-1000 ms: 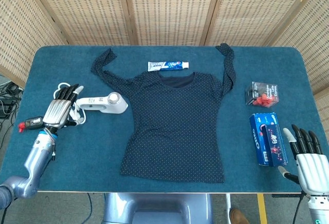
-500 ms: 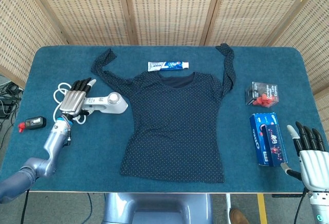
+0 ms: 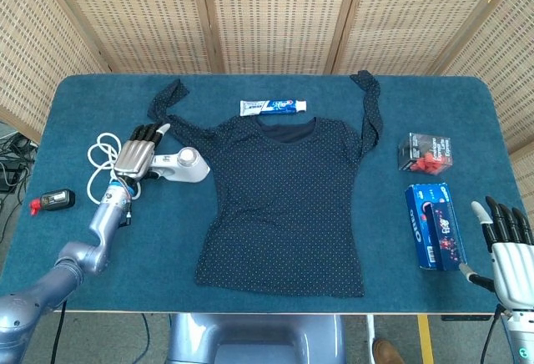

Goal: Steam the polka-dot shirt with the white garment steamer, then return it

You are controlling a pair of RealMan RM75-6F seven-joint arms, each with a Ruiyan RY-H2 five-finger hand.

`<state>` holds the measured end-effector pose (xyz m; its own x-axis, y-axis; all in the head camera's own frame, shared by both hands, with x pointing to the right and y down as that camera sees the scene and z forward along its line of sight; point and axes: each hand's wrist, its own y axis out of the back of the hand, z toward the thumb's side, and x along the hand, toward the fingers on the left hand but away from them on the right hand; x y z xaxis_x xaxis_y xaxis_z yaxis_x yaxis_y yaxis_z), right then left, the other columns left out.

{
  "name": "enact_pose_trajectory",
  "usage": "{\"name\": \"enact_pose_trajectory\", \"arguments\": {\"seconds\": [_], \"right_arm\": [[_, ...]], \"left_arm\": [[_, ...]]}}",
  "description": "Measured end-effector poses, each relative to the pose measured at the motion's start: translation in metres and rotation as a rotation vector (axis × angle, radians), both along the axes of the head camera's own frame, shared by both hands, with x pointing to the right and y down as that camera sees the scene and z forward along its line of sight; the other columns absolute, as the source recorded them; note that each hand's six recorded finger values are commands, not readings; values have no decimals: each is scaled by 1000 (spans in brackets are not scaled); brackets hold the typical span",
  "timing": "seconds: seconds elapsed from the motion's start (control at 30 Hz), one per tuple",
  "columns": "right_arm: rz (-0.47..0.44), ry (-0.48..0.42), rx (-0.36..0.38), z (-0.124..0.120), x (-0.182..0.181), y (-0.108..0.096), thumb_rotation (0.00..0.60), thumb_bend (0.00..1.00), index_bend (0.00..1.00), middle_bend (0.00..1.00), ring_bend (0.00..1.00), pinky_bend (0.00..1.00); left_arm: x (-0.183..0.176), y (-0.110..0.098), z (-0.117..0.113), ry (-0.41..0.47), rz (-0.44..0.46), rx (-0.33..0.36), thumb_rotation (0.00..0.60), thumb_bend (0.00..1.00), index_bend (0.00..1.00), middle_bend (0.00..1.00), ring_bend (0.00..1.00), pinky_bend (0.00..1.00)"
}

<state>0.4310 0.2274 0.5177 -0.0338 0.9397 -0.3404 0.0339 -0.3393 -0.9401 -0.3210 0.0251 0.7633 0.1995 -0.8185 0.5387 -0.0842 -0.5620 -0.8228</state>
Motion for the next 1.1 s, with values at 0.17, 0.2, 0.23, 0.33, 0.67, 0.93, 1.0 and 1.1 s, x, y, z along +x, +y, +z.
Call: {"name": "enact_pose_trajectory", "arguments": {"seconds": [0.17,0.2,0.23,0.33,0.67,0.93,1.0,1.1], "right_arm": [[-2,-3,-5,1,0,0,600,0,54,0,0,0],[-2,-3,-7,2,0,0,600,0,54,0,0,0],[-3,-2,-8,2,0,0,600,0,54,0,0,0],[-2,-1,-11,3,0,0,600,0,54,0,0,0],[0,2,-23,7,1,-1,600,0,54,0,0,0],[-3,-2,-23,7,-1,0,600,0,55,0,0,0],[-4,-3,-23,7,-1,0,600,0,55,0,0,0],[-6,-9,-26,7,-2,1,600,0,55,0,0,0]], "left_arm": [[1,-2,7,-15,-6,-26,600,413,0,0,0,0],[2,-2,8,-15,-8,-32,600,413,0,0,0,0],[3,-3,9,-16,-10,-39,600,414,0,0,0,0],[6,-5,12,-20,-15,-49,600,415,0,0,0,0],[6,-13,13,-23,-43,-29,600,423,129,216,236,95],[2,-13,9,-24,-42,19,600,448,551,519,492,563],[1,-12,8,-24,-37,27,600,448,607,559,532,619],[-2,-10,6,-24,-30,42,600,460,698,626,594,696]]}}
